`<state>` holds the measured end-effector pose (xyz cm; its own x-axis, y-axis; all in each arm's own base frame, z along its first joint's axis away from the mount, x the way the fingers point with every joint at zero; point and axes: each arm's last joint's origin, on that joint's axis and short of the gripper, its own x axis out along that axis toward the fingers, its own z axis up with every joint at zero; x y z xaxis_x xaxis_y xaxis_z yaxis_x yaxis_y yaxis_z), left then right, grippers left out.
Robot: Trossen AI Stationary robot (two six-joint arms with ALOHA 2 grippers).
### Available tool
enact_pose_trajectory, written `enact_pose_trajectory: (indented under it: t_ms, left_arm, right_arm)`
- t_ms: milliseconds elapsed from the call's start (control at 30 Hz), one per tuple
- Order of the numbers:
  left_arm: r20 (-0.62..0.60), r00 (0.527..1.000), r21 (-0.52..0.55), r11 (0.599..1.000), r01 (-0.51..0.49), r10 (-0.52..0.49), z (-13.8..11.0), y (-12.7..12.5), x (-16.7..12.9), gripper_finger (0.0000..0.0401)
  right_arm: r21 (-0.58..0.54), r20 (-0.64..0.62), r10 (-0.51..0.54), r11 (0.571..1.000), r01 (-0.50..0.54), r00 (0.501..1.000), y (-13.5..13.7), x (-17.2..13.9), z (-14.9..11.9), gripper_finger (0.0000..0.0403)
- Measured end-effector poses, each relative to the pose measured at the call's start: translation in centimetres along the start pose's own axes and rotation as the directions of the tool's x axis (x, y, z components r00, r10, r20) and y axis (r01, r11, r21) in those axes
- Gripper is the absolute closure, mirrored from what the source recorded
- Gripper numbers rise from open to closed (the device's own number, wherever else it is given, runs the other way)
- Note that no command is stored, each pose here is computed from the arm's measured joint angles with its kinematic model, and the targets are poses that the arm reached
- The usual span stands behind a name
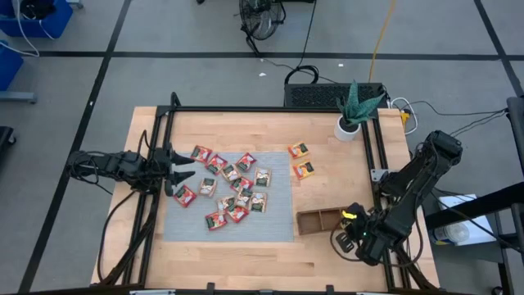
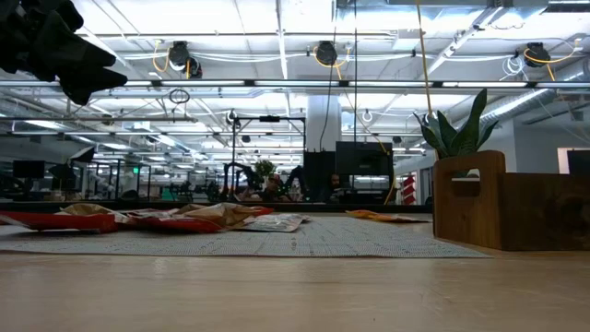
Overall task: Pick & Place Tea
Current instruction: Put the yellow tea bag into the right section of the wooden organizer
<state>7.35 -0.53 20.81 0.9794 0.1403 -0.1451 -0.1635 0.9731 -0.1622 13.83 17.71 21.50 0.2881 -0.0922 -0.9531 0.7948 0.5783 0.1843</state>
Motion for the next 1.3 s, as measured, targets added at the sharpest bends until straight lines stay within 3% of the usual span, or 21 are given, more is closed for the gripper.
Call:
enact_pose_trajectory:
  t_ms: [567,867,1100,1300]
  left_arm:
    - [0.000,1.000,0.000,1.000,0.000,0.000,0.0,0.0,0.0,0.0178]
    - [0.000,1.000,0.000,1.000,0.000,0.000,0.0,0.0,0.0,0.0178]
    - [0.000,1.000,0.000,1.000,0.000,0.000,0.0,0.0,0.0,0.0178]
    - [0.000,1.000,0.000,1.000,0.000,0.000,0.0,0.0,0.0,0.0178]
  right_arm:
    - [-0.073,0.243,0.003,0.997,0.015,0.970,-1.1,0.8,0.6,0.0402]
    - [-0.052,0.191,-0.006,0.999,0.016,0.982,-1.0,0.8,0.4,0.0402]
    - [-0.069,0.105,0.200,0.979,-0.194,0.974,0.4,-1.0,-0.8,0.0402]
    - [-0.047,0.101,0.121,0.992,-0.117,0.987,-0.9,0.5,-1.2,0.0402]
